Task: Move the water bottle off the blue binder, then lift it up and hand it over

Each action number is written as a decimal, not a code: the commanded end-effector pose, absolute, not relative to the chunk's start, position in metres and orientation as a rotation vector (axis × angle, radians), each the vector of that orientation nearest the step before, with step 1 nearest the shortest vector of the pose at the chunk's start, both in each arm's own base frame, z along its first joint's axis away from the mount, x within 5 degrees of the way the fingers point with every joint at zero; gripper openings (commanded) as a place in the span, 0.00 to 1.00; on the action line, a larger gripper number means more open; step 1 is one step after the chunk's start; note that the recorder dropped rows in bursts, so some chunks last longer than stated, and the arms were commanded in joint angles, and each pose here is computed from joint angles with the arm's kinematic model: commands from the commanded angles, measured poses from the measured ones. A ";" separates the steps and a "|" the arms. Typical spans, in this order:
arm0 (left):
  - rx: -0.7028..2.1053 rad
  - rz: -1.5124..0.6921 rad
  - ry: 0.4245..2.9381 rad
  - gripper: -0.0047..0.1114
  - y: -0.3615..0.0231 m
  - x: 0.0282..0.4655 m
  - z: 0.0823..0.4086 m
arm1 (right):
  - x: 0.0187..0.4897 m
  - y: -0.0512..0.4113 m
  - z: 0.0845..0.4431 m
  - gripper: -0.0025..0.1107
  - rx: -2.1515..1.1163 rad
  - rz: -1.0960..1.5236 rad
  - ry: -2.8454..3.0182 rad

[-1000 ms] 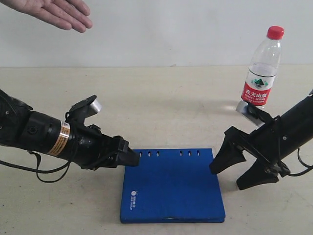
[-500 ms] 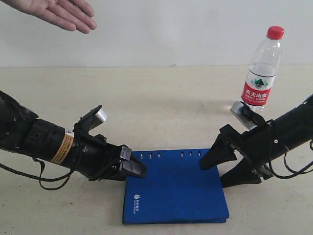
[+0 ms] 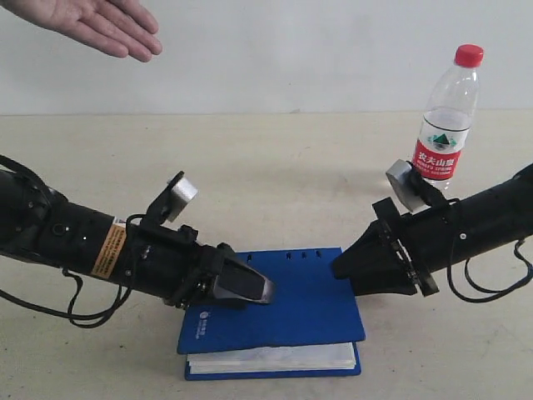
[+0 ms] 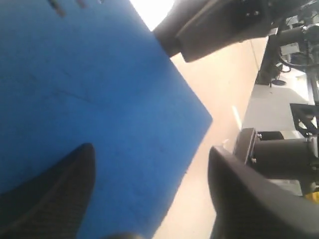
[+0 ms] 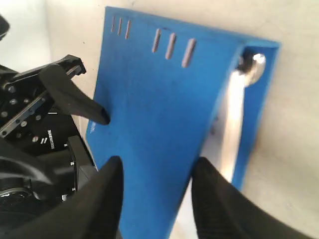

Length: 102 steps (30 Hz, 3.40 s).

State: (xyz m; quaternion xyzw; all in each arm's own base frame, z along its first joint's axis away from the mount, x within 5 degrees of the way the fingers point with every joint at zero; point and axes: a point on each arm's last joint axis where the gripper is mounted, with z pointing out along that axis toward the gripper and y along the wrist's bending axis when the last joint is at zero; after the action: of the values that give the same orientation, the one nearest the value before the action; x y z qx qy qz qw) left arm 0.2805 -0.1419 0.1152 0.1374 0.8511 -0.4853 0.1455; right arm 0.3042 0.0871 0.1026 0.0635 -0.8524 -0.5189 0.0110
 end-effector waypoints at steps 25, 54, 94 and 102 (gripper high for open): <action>0.298 -1.367 2.377 0.57 -0.142 0.290 0.119 | 0.292 0.156 0.121 0.32 0.489 -1.834 -2.583; -0.109 -1.252 2.515 0.57 -0.021 0.303 0.109 | 0.293 0.156 0.121 0.32 0.309 -1.810 -2.551; -0.098 -1.275 2.343 0.34 -0.036 0.303 0.124 | 0.284 0.193 0.130 0.32 0.006 -1.840 -2.402; -0.122 -1.259 2.282 0.34 -0.035 0.308 0.127 | 0.286 0.195 0.131 0.32 -0.027 -1.865 -2.396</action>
State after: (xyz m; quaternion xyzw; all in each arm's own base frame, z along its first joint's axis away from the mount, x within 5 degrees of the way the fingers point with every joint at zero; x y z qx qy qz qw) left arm 0.3056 -0.0360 0.1221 -0.0432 0.8514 -0.4630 0.2426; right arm 0.2857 0.1942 0.1239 -0.0173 -0.7951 -0.6032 0.0606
